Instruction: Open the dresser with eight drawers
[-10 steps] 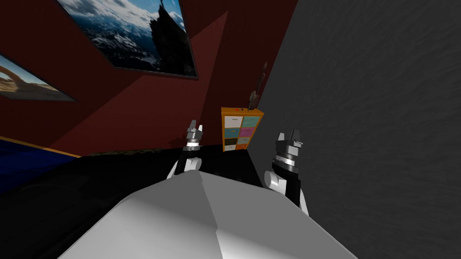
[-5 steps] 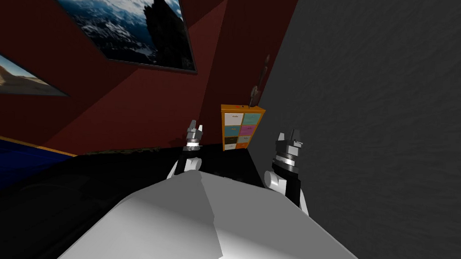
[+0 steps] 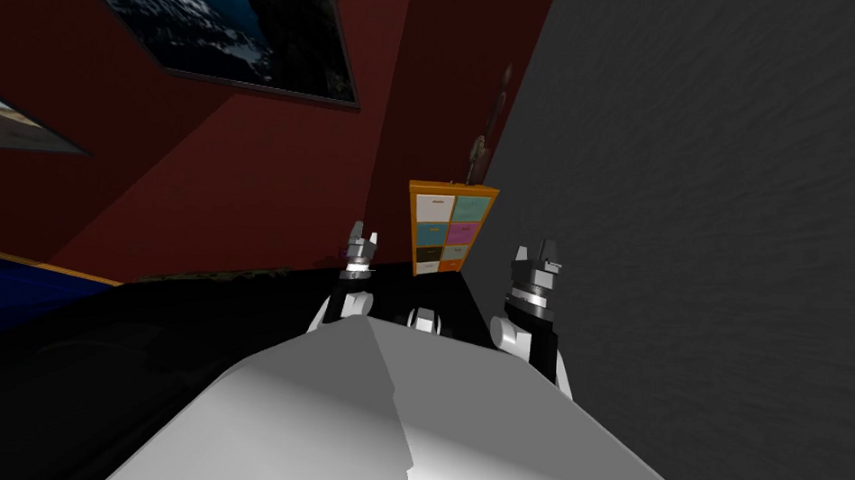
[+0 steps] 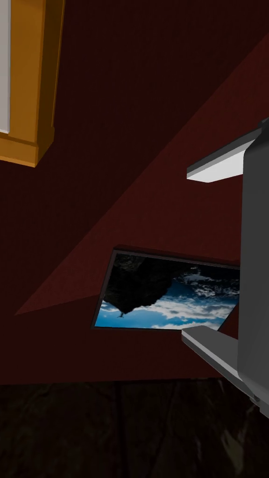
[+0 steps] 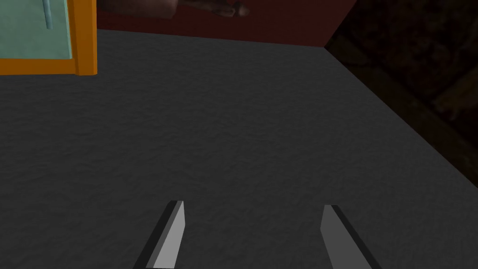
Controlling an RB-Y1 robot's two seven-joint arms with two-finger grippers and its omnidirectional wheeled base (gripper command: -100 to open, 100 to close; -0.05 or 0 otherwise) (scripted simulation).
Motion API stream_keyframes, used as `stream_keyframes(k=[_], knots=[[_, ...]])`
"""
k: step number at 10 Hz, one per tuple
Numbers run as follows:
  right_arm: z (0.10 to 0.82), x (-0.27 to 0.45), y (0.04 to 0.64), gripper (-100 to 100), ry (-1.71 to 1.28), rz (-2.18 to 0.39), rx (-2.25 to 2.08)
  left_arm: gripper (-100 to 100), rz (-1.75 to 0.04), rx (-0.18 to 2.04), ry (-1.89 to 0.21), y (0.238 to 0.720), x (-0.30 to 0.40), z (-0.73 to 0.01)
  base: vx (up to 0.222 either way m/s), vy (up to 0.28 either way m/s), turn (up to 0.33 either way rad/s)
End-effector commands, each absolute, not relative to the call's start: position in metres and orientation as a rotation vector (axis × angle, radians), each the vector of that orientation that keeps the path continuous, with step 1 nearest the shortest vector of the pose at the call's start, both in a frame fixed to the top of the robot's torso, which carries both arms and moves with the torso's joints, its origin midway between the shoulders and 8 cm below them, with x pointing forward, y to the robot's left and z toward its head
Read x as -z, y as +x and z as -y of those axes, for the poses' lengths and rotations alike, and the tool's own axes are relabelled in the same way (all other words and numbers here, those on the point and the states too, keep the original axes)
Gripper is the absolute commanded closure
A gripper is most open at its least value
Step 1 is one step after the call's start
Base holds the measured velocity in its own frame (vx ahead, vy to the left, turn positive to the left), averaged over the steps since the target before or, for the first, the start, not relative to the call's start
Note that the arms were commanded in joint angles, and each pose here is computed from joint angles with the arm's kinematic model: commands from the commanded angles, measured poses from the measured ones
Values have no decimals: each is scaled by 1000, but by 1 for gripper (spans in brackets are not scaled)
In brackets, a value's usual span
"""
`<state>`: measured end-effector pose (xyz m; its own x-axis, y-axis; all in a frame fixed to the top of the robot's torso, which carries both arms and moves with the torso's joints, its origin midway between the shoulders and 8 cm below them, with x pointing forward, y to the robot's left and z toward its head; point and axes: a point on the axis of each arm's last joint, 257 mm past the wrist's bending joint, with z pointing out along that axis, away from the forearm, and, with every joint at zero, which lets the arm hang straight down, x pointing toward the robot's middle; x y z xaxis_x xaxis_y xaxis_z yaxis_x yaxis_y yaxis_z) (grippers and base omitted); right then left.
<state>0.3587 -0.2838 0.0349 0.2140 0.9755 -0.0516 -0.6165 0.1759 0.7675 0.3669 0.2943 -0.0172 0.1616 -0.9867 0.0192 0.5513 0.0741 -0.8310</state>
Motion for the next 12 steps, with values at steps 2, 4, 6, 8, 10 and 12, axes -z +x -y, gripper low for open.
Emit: stream_keyframes(k=[2,4,6,8,10,12], knots=[[284,-35,359,0,701,-630,-1239,-100,-786,1284,-768,376,35,-289,70,-46,4],[284,-35,359,0,701,-630,-1239,-100,-834,1274,-756,382,49,-290,101,-56,6],[284,-35,359,0,701,-630,-1239,-100,-866,1263,-760,388,64,-293,103,-61,5],[284,-35,359,0,701,-630,-1239,-100,-885,1254,-774,394,78,-297,104,-69,7],[284,-35,359,0,701,-630,-1239,-100,-895,1246,-794,399,92,-301,97,-64,5],[284,-35,359,0,701,-630,-1239,-100,-897,1241,-820,403,105,-304,88,-56,7]])
